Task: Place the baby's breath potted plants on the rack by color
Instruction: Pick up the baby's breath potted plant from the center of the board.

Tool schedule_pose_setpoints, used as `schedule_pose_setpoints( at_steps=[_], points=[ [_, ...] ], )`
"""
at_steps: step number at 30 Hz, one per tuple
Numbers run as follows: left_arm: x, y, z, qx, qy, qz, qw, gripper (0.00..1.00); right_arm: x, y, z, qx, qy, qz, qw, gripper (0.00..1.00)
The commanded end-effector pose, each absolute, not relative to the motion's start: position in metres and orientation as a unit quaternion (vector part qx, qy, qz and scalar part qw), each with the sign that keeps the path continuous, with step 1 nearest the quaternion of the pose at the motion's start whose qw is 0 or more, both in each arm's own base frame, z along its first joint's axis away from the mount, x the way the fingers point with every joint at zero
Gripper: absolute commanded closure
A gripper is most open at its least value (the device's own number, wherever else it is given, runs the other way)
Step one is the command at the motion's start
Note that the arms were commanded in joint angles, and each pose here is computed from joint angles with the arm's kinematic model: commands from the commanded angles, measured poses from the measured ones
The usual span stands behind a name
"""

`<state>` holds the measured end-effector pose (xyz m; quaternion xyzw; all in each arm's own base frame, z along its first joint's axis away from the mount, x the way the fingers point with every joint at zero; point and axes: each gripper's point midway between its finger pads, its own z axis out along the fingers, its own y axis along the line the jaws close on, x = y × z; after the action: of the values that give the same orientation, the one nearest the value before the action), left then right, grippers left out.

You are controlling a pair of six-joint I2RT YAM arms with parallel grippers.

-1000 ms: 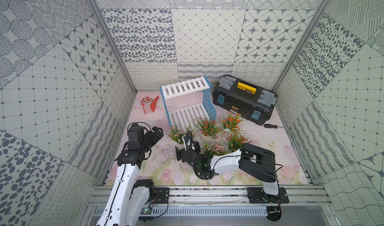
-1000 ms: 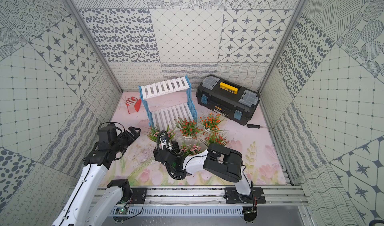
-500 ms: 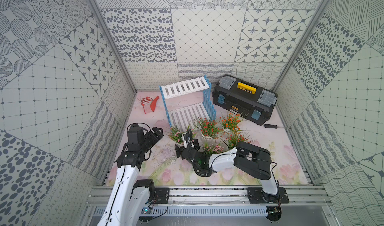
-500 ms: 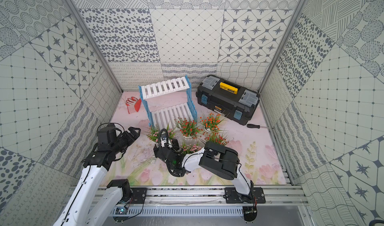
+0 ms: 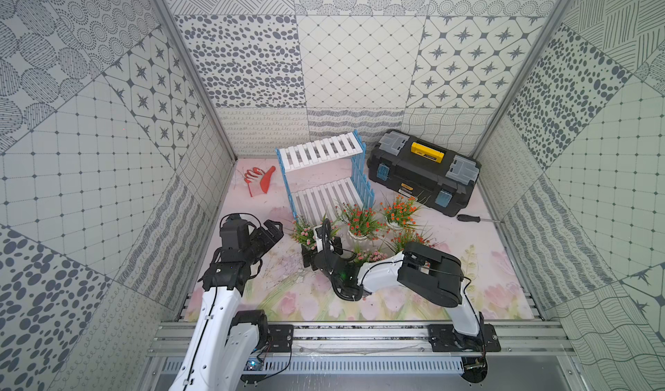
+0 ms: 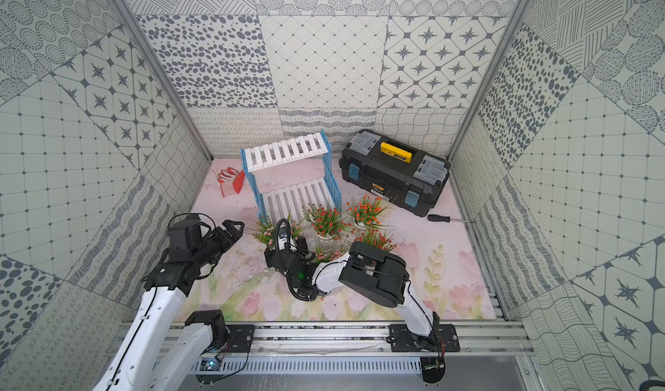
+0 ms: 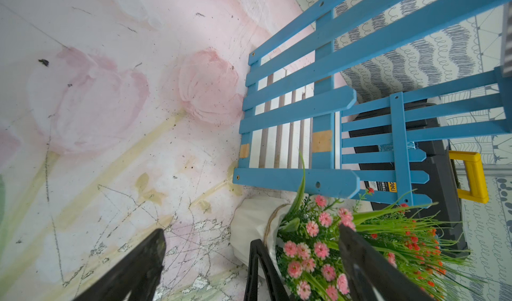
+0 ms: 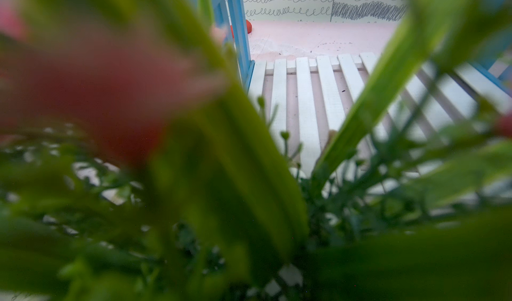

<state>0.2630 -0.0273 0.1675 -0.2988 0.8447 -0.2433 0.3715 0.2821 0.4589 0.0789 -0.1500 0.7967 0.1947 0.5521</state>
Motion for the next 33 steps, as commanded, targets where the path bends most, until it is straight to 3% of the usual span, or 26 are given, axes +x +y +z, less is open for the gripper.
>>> schedule_pose_setpoints(
  at_steps=[1,15,25,33],
  points=[
    [0.27,-0.028,0.178,-0.284,0.836,-0.253,0.395,0.03,0.291,0.467,0.087,-0.139,0.782,0.216,0.568,0.02],
    [0.27,-0.029,0.176,-0.284,0.835,-0.255,0.396,0.03,0.304,0.47,0.08,-0.134,0.787,0.203,0.567,0.02],
    [0.269,-0.028,0.177,-0.284,0.834,-0.254,0.4,0.03,0.304,0.464,0.082,-0.131,0.787,0.193,0.571,0.17],
    [0.27,-0.028,0.18,-0.282,0.832,-0.255,0.403,0.03,0.299,0.466,0.09,-0.155,0.78,0.183,0.578,0.19]
  ],
)
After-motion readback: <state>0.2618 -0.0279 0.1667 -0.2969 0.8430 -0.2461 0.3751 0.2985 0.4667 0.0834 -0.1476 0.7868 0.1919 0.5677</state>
